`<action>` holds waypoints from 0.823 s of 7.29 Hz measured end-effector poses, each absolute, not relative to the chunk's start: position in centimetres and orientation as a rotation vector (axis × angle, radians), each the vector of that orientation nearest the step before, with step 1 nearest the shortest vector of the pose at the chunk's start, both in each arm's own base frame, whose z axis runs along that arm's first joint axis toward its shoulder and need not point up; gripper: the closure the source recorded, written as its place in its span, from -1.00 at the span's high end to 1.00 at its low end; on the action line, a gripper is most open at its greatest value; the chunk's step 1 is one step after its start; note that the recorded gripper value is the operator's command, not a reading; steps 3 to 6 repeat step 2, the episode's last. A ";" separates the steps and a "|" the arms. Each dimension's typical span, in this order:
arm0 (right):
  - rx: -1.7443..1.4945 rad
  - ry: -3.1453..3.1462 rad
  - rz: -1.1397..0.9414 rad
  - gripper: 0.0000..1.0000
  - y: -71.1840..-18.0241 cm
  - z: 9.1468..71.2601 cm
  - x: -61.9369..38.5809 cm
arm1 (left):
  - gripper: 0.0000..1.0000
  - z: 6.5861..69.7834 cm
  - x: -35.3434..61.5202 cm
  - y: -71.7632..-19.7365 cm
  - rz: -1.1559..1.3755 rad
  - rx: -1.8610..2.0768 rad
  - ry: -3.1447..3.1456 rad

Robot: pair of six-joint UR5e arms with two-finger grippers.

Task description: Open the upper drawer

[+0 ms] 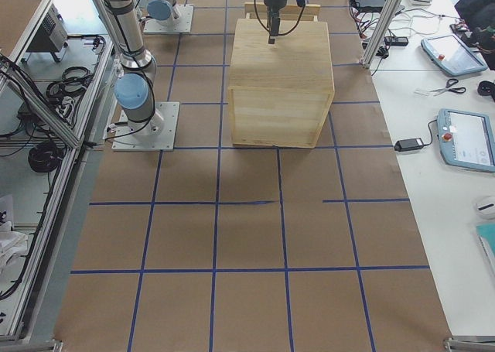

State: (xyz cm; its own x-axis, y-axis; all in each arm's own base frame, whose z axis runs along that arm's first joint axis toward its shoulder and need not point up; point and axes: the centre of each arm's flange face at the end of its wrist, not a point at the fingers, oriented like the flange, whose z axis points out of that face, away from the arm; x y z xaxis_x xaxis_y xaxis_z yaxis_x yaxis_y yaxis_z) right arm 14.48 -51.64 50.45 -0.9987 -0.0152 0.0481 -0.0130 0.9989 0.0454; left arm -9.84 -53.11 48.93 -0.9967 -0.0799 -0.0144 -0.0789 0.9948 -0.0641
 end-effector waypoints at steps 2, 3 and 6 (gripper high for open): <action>0.021 -3.092 -0.069 1.00 -51.6 50.5 14.5 | 1.00 49.0 -10.1 -53.0 -0.097 -0.126 3.136; 0.021 -3.092 -0.069 1.00 -51.6 50.5 14.5 | 1.00 49.0 -10.1 -53.0 -0.097 -0.126 3.136; 0.021 -3.092 -0.069 1.00 -51.6 50.5 14.5 | 1.00 49.0 -10.1 -53.0 -0.097 -0.126 3.136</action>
